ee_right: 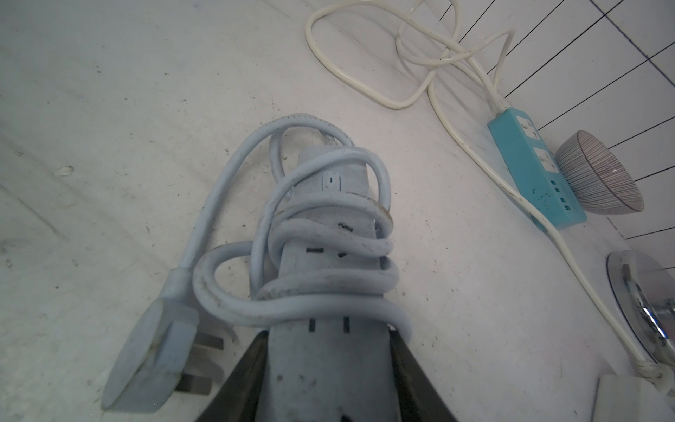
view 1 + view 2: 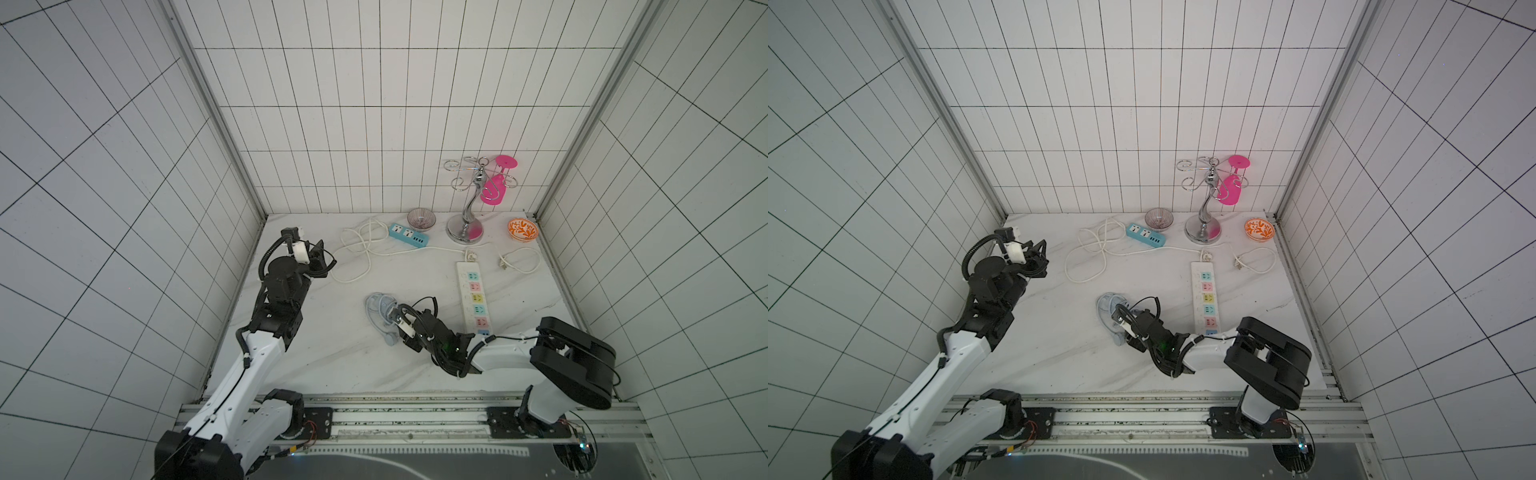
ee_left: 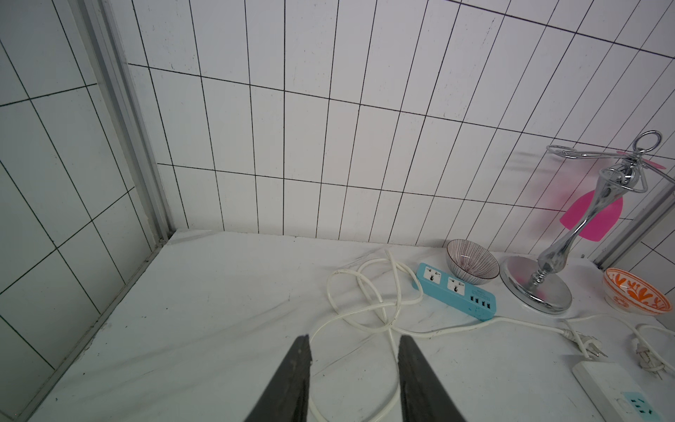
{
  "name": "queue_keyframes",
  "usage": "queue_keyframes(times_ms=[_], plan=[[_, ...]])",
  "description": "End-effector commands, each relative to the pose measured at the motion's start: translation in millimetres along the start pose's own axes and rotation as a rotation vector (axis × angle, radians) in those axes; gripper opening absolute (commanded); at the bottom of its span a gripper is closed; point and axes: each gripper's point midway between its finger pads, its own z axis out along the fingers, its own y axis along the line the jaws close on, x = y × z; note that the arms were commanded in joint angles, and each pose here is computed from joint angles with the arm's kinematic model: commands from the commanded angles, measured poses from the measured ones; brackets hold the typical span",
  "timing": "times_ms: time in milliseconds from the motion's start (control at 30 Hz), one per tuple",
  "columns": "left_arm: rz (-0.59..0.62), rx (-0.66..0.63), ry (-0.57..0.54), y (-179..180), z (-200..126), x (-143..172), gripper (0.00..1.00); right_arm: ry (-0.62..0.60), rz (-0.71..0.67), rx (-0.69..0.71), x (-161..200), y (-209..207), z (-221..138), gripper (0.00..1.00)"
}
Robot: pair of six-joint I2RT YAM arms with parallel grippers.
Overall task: Wrap the cord around the power strip
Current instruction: Place the power strip at the center of the board.
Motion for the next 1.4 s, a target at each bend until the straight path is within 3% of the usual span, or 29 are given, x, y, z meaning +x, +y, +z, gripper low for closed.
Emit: queue_keyframes(times_ms=[0,567,767,1000,1100,1200,1367], plan=[[-0.006,-0.012,0.008,2.4,1.2,4.0,0.4,0.102,-0.024,-0.159,18.4,33.0,7.3,0.29],[0.002,-0.02,0.018,3.9,5.4,6.8,0.41,0.163,-0.032,-0.247,21.8,41.4,-8.5,0.63],[0.004,-0.021,0.019,4.1,6.3,6.2,0.42,0.144,-0.024,-0.237,13.7,35.8,-13.9,0.66],[0.007,-0.025,0.021,5.0,7.8,6.3,0.42,0.073,-0.015,-0.218,-25.7,14.1,-46.1,0.67],[0.016,-0.027,0.023,5.0,6.7,4.6,0.42,-0.003,0.029,-0.151,-50.7,-14.7,-70.0,0.67],[0.017,-0.033,0.019,5.7,4.4,1.0,0.42,-0.12,0.152,0.01,-71.2,-78.6,-97.8,0.66],[-0.003,-0.032,0.014,6.3,1.9,0.7,0.42,-0.284,0.378,0.294,-59.0,-193.7,-140.1,0.67]])
